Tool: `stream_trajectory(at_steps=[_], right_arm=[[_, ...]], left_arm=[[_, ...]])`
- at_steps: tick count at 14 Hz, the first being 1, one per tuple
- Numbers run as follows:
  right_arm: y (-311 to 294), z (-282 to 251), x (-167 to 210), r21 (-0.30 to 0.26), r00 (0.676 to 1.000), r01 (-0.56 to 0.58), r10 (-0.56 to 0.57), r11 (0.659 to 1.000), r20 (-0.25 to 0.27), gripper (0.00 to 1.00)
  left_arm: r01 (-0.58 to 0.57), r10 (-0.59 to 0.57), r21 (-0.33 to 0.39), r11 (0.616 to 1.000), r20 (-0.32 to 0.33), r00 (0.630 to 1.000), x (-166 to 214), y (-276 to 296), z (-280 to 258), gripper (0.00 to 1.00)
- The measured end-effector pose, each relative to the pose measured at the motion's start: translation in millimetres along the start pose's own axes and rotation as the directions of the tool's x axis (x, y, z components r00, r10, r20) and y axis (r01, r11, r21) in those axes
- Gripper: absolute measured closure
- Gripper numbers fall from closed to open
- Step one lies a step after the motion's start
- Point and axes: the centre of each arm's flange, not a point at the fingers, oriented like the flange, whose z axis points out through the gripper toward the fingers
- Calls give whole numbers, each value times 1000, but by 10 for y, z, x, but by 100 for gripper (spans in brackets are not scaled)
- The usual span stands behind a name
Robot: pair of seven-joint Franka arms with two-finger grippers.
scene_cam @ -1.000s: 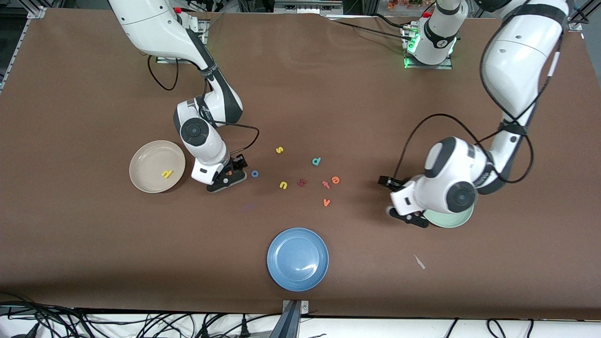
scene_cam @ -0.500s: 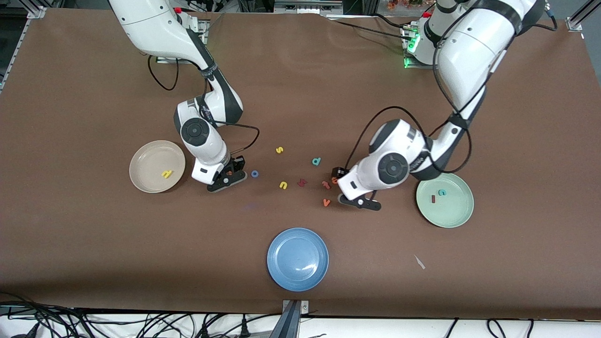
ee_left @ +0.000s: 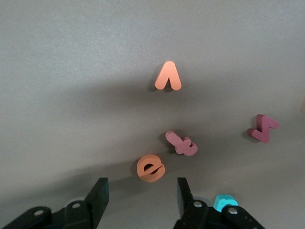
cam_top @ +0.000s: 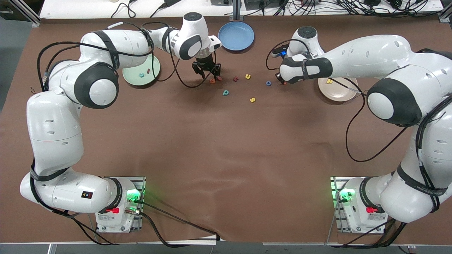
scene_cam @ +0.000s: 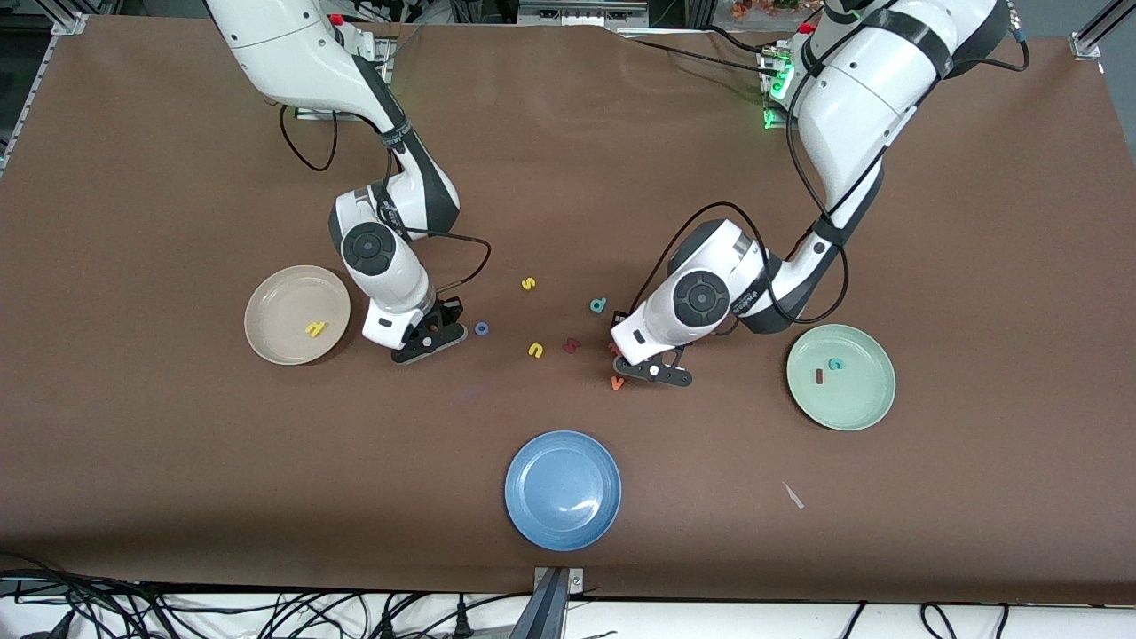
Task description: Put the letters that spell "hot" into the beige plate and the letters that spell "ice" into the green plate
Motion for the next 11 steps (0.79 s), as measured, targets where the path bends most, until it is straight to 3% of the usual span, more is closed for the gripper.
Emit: stream_trajectory(at_steps=[5,6,11], right_arm=[[0,-2,1,0,1000,-1,1,1000,-1,82],[0,-2,2,0,1000,-1,1,1000,-1,82],[1,-5,5,0,1000,-2,2,1000,-1,82]], left_arm=[[2,-3,-17,1000,-21,1000,-16,-3,181,39],[-5,5,-9,1000,-21,1000,-26,-7,204,44],[-10,12,42,999,-35,999,-83,86,258,52]])
